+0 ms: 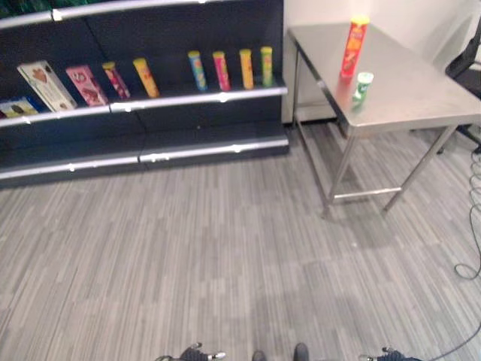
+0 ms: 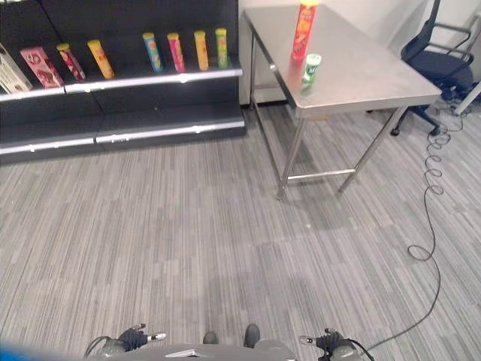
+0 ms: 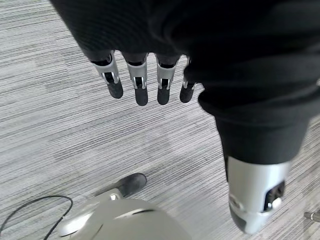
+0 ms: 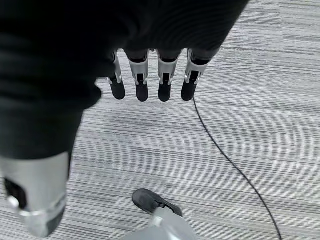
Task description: Put the goods on the table back onto the shelves and tidy them up.
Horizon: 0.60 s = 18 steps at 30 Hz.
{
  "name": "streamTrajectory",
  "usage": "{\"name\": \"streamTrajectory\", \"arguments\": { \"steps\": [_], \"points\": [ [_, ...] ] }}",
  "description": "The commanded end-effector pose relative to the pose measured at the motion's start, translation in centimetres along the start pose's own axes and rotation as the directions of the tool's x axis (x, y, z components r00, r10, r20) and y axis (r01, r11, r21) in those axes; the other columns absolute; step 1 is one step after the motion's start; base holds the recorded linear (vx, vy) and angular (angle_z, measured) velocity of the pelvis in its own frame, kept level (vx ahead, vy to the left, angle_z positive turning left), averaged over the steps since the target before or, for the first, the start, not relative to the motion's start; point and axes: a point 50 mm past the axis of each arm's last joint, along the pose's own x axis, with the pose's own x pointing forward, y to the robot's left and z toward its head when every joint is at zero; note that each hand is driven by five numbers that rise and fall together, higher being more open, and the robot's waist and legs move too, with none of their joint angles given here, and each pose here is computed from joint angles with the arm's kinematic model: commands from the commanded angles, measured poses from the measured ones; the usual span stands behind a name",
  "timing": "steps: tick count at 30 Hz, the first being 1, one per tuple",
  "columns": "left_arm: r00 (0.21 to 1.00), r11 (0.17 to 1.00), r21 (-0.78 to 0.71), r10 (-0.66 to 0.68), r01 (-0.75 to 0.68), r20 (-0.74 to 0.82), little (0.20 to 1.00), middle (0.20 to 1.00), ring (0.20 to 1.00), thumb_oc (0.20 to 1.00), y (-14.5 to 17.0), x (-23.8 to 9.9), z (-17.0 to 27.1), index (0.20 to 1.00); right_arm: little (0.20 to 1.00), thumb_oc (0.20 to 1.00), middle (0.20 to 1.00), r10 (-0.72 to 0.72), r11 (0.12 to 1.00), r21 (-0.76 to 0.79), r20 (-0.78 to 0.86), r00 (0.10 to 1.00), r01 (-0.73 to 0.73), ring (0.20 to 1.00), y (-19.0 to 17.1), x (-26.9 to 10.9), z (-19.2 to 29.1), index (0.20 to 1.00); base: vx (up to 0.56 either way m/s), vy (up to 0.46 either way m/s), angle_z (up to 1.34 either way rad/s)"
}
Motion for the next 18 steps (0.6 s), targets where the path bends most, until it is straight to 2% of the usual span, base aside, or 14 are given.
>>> {"name": "streamTrajectory", "arguments": {
  "steps": [1,4,9,14,18],
  "points": [
    [0.999,0.999,0.008,0.048,-0.048,0.025,1.0,1.0,1.0,1.0,1.7,0.2,1.4,1.0,1.0,1.0,1.0,-0.009,0.999,-0.034,0.019,1.0,0.009,1.0,-0.7,0.1,0.9,1.0,0.03,0.19,-0.13],
    [0.998,0.998,0.024,0.055,-0.056,0.031,1.0,1.0,1.0,1.0,2.0,0.2,1.6,1.0,1.0,1.0,1.0,-0.013,1.0,-0.023,0.023,1.0,0.014,1.0,-0.8,0.1,0.9,1.0,0.06,0.138,0.1],
    [0.997,0.998,0.029,0.059,-0.061,0.049,1.0,1.0,1.0,1.0,2.1,0.3,2.2,1.0,1.0,1.0,1.0,-0.013,1.0,-0.016,0.009,1.0,0.013,1.0,-0.7,0.1,0.4,1.0,0.28,0.021,0.16],
    [0.999,0.998,0.061,0.033,-0.033,0.014,1.0,1.0,1.0,1.0,1.3,0.3,1.2,1.0,1.0,1.0,1.0,-0.01,0.999,-0.031,-0.029,1.0,0.009,1.0,-0.6,-0.1,-1.4,1.0,0.61,-0.132,0.56],
    [1.0,0.999,0.039,0.024,-0.025,0.016,1.0,1.0,1.0,1.0,1.1,0.3,1.2,1.0,1.0,1.0,1.0,-0.037,0.998,0.039,-0.049,0.998,0.039,1.0,-1.4,-0.2,-2.4,1.0,0.57,-0.274,0.88]
  ]
}}
